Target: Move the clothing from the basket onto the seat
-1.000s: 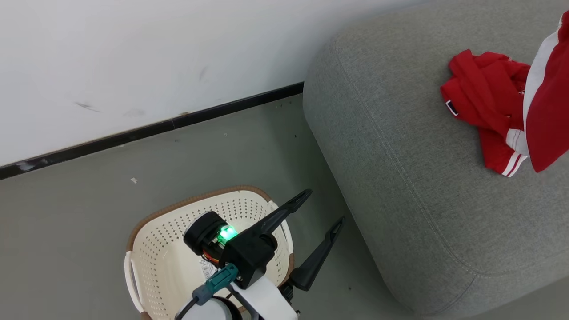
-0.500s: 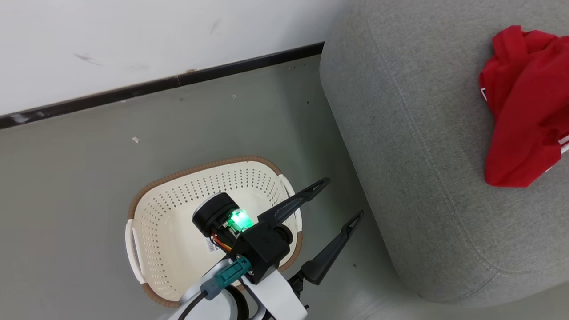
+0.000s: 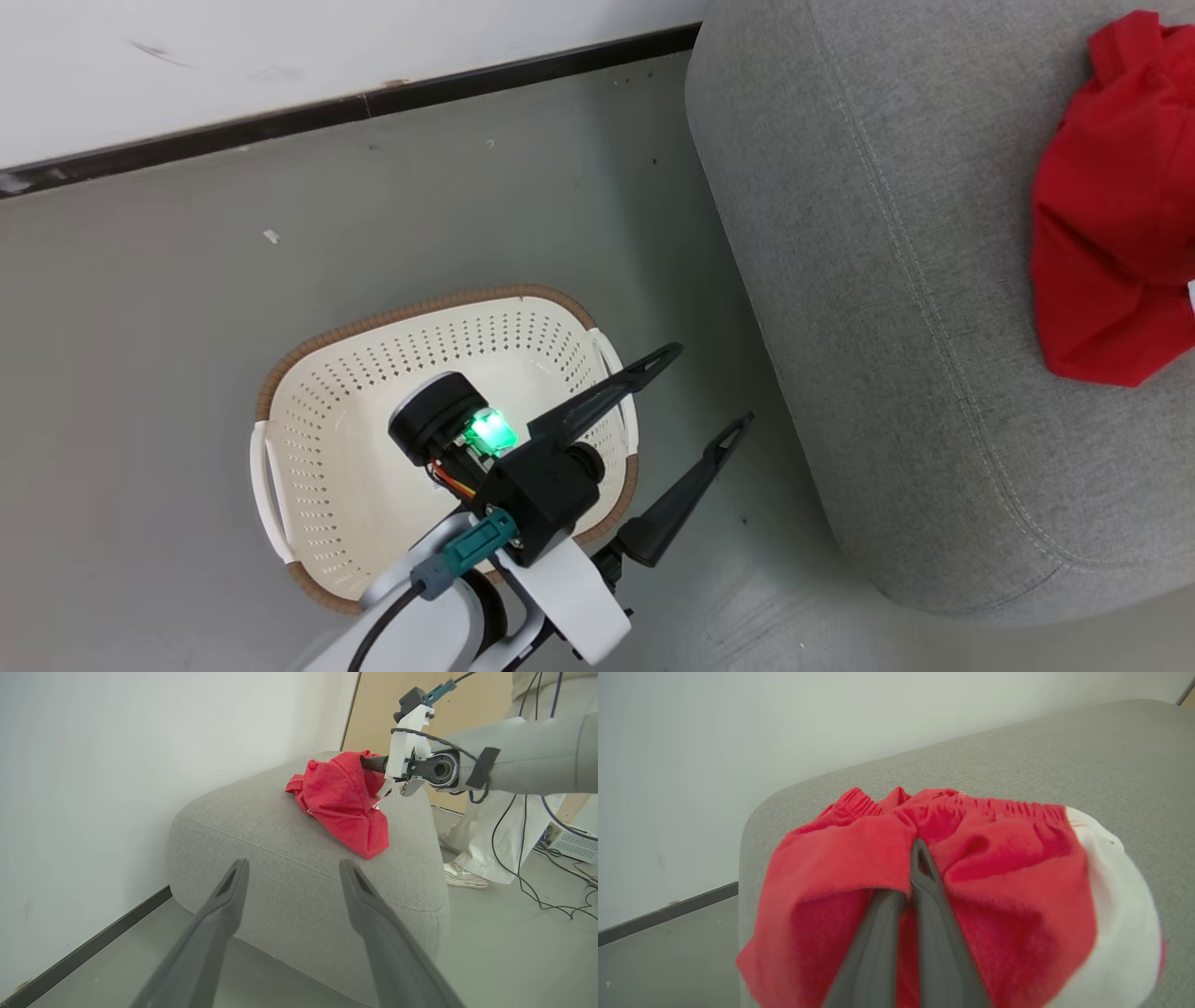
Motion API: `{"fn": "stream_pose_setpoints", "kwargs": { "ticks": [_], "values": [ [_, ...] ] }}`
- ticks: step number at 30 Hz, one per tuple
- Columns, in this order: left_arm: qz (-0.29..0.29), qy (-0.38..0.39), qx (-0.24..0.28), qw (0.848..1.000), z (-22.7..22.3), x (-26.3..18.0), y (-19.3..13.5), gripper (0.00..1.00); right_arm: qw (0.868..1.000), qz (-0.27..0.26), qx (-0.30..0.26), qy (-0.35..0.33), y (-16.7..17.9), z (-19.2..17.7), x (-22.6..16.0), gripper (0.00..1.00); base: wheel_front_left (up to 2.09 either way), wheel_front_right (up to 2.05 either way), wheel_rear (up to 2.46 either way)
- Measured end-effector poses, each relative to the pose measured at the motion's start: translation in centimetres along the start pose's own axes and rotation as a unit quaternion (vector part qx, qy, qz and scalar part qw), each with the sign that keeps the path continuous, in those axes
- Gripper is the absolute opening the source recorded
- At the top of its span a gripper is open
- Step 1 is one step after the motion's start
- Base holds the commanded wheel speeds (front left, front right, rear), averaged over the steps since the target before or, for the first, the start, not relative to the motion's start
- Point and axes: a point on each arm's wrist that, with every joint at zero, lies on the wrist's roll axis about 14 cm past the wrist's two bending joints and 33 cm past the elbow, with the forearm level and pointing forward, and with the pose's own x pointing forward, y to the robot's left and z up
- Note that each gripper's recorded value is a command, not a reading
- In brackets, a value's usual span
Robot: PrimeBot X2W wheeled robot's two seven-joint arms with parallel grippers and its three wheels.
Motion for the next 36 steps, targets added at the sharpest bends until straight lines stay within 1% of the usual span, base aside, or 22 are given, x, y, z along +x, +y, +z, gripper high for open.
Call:
{"fn": "stream_pose_setpoints", "kwargs": {
  "ticks": [4, 5, 6, 7, 10, 11, 12, 15, 19, 25, 27, 32, 36],
  "values": [
    [0.007, 0.009, -0.004, 1.000, -0.8, 0.0, 0.8, 1.00, 1.000, 0.002, 0.006, 0.004, 0.5, -0.5, 0.0, 0.00, 0.00, 0.00, 0.00],
    [0.010, 0.012, -0.006, 1.000, -1.0, 0.0, 1.0, 1.00, 1.000, 0.002, 0.007, 0.005, 0.6, -0.6, -0.1, 0.09, 0.00, 0.00, 0.00],
    [0.012, 0.014, -0.008, 1.000, -1.1, 0.0, 1.1, 1.00, 1.000, 0.002, 0.006, 0.005, 0.6, -0.6, -0.2, 0.21, 0.00, 0.00, 0.00],
    [0.014, 0.011, -0.012, 1.000, -1.0, 0.0, 1.2, 1.00, 1.000, 0.001, 0.007, 0.002, 0.5, -0.4, -0.2, 0.31, 0.00, 0.00, 0.00],
    [0.020, 0.005, -0.021, 1.000, -0.8, 0.2, 1.5, 1.00, 1.000, 0.000, 0.010, -0.019, 0.2, 0.9, -0.3, 0.55, 0.00, 0.00, 0.00],
    [0.024, 0.004, -0.020, 1.000, -0.7, 0.1, 1.7, 1.00, 1.000, 0.000, 0.011, -0.026, 0.2, 1.4, -0.4, 0.88, 0.00, 0.00, 0.00],
    [0.029, 0.005, -0.018, 0.999, -0.8, 0.1, 2.0, 1.00, 0.999, -0.002, 0.012, -0.032, 0.0, 1.7, -0.6, 1.00, 0.00, 0.00, 0.00],
    [0.045, 0.010, -0.008, 0.999, -0.9, -0.2, 3.0, 1.00, 0.999, -0.008, 0.013, -0.044, -0.7, 2.3, -1.2, 1.00, 0.00, 0.00, 0.00],
    [0.064, 0.008, 0.002, 0.998, -0.8, -0.6, 3.9, 1.00, 0.998, -0.003, -0.002, -0.061, -0.9, 3.2, -2.2, 1.00, 0.00, 0.00, 0.00],
    [0.096, -0.002, 0.019, 0.995, -0.2, -1.2, 5.2, 1.00, 0.995, 0.000, -0.003, -0.101, -1.3, 5.4, -3.8, 1.00, 0.00, 0.00, 0.00],
    [0.112, -0.006, 0.022, 0.994, -0.1, -1.7, 5.7, 1.00, 0.994, 0.006, -0.004, -0.113, -0.9, 6.0, -4.4, 1.00, 0.00, 0.00, 0.00],
    [0.148, -0.006, 0.028, 0.989, -0.2, -3.2, 6.7, 1.00, 0.990, 0.020, 0.014, -0.136, 0.3, 6.7, -6.1, 1.00, 0.00, 0.00, 0.00],
    [0.191, -0.018, 0.035, 0.981, 0.4, -4.7, 8.1, 1.00, 0.987, 0.034, 0.032, -0.152, 1.5, 7.0, -7.5, 1.00, 0.00, 0.00, 0.00]
  ]
}}
